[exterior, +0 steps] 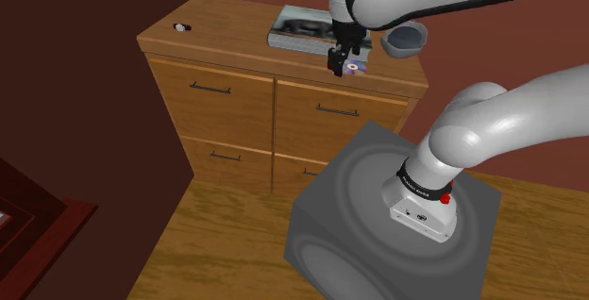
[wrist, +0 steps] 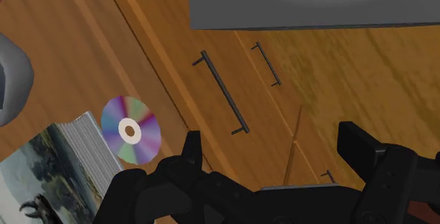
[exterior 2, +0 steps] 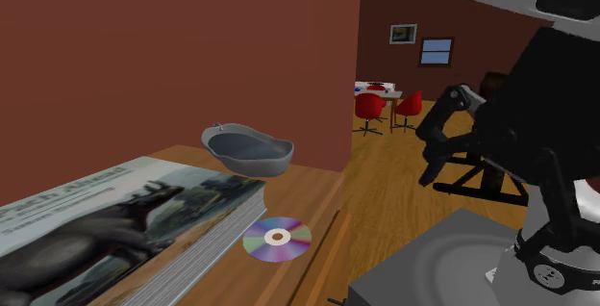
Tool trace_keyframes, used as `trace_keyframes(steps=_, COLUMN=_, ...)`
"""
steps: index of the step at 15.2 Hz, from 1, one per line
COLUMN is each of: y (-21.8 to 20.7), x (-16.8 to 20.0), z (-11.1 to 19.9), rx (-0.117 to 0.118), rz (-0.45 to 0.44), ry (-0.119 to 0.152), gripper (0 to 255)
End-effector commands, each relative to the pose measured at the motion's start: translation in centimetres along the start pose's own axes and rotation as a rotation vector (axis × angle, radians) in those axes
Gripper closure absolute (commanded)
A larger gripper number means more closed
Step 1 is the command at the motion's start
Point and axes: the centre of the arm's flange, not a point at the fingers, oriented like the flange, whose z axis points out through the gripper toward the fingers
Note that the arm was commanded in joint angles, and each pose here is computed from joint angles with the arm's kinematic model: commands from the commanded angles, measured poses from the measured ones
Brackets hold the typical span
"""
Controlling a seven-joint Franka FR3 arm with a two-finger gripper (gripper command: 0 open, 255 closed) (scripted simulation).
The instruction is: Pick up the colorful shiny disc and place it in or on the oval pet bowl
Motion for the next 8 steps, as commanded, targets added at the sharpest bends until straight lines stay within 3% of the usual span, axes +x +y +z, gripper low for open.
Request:
trace_keyframes(steps=1, y=-0.6, x=0.8, z=2.3, rx=-0.088, rz=-0.008, ry=0.013, gripper=0)
trace_keyframes(steps=8, y=-1.0, x=3.2, z=11.2, rx=-0.388, rz=-0.027, ry=0.043, gripper=0)
